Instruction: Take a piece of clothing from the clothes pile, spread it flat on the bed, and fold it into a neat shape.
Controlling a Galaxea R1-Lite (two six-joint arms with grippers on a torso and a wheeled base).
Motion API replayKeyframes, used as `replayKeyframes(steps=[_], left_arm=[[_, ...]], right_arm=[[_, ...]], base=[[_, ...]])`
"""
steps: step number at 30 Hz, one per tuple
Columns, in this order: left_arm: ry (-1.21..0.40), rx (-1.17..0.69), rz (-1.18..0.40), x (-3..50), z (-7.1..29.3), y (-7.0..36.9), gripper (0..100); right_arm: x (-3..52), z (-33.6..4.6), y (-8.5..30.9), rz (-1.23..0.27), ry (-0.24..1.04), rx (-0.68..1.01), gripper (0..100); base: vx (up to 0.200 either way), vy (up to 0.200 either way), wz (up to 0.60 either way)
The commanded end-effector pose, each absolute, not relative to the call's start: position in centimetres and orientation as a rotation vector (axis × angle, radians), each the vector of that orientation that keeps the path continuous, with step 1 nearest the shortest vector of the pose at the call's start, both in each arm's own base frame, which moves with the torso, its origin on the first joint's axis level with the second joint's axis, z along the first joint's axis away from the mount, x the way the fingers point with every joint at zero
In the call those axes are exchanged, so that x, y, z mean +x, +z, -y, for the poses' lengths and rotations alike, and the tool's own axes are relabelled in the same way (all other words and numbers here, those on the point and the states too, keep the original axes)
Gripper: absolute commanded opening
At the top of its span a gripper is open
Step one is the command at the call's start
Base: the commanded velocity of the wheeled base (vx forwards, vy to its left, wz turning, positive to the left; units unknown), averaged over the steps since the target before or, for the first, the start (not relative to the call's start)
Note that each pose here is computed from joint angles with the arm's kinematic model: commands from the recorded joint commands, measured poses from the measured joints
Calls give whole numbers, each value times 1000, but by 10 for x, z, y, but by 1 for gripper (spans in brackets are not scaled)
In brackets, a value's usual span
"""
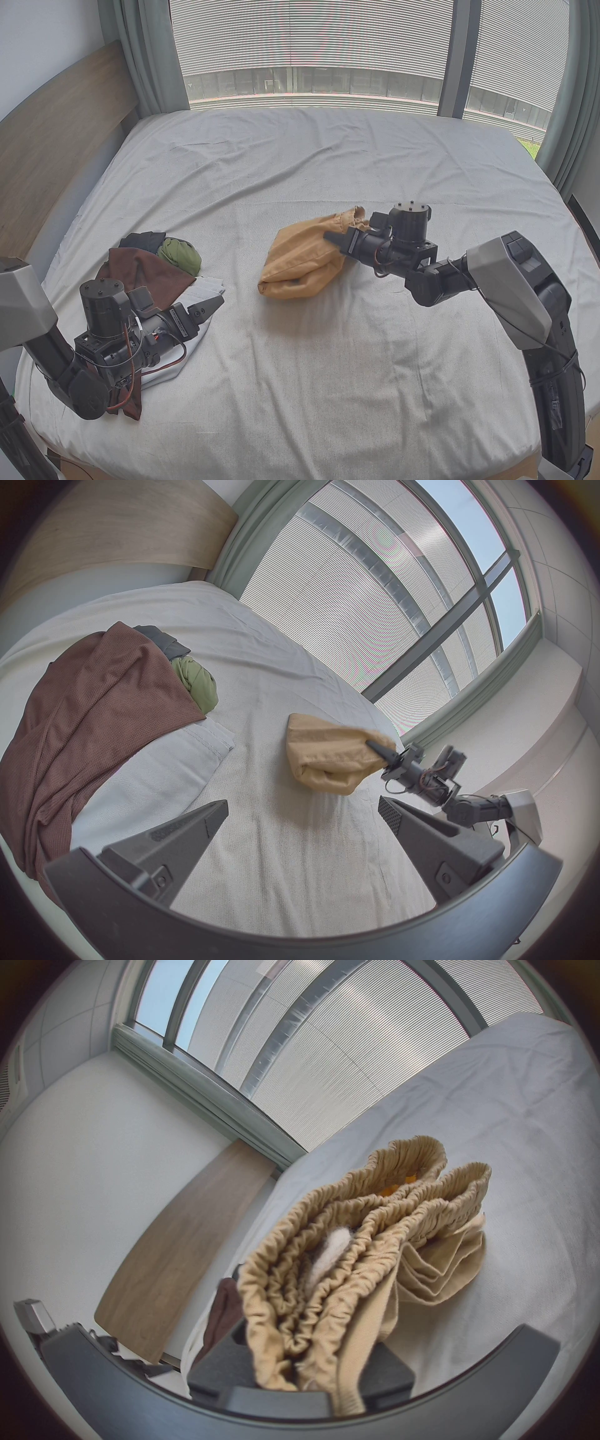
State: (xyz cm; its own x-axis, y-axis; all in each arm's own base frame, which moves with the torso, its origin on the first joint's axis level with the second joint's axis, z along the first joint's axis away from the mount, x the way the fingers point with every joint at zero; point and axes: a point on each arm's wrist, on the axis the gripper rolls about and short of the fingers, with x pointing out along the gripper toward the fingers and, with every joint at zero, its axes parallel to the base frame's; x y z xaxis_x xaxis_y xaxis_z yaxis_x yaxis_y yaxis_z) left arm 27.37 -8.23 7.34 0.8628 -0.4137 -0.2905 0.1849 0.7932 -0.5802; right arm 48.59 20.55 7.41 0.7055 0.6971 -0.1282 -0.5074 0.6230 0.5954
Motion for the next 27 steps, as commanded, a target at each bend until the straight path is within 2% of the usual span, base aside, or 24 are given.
replayKeyframes(steps=[1, 10, 19, 20, 27], left_arm=[[-332, -572, -425, 274, 82, 73, 100], [-331, -572, -426, 274, 82, 72, 100], [-331, -574, -425, 274, 82, 73, 100], [-331, -573, -427, 274, 82, 72, 100], [-332, -574, -427, 274, 82, 72, 100]], right_arm=[[490, -184, 27, -463, 634, 548, 0], [461, -172, -6, -519, 614, 527, 0], [459, -172, -28, -520, 609, 524, 0], [459, -173, -27, -511, 611, 525, 100], [431, -165, -27, -587, 598, 476, 100]], base=[[0, 0, 0], [0, 0, 0], [0, 0, 0], [0, 0, 0], [0, 0, 0]])
